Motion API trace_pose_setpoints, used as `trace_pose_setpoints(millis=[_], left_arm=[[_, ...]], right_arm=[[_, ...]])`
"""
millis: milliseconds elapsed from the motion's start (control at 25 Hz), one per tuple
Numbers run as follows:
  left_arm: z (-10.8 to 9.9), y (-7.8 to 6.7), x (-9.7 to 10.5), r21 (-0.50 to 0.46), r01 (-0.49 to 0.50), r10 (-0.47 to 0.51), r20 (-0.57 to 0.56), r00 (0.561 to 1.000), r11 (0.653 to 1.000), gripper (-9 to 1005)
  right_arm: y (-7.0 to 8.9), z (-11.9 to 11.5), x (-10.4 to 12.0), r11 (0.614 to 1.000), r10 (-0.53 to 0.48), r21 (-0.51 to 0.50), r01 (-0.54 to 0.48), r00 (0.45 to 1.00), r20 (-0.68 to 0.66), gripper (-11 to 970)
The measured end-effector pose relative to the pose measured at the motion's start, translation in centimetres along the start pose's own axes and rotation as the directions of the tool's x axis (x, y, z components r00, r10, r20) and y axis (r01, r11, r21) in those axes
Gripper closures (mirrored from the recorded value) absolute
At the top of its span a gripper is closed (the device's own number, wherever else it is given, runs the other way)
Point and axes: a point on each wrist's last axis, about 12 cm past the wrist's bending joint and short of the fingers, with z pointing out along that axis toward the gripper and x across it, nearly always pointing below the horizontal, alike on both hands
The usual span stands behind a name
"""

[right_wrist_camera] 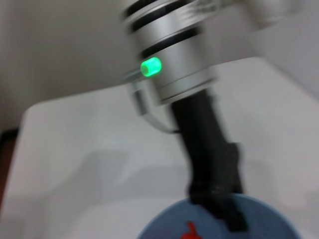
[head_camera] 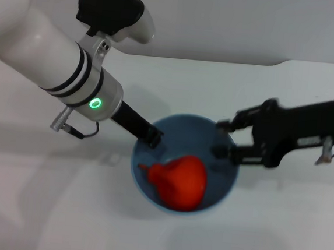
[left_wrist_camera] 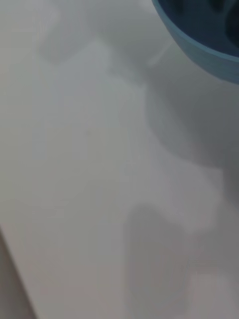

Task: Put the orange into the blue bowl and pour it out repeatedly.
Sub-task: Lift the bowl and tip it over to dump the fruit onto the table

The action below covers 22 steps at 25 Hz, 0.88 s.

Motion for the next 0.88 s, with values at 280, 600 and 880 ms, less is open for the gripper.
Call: trace_pose_setpoints(millis=[280,600,880], left_arm=[[-1.4,1.1,0.3,-0.172,-0.069,0.097,0.159,0.983,0.983,998],[-3.2,-1.8,2.8,-0.483,-0.208,0.449,0.461,0.766,0.851,998],[-1.0,-5.2,5.1,-0.686,-0.340,0.744,0.456,0.488,0.644,997]], right_arm=[[-2.0,-4.2,2.5,0.945,0.264,0.188,-0.266,0.964,0.039,488],[-1.7,-7.8,7.9,0.839,0.446,0.299,-0.455,0.889,0.102,453],[-1.2,-8.1,9.6,0.804,0.505,0.292,-0.518,0.854,0.124,452]])
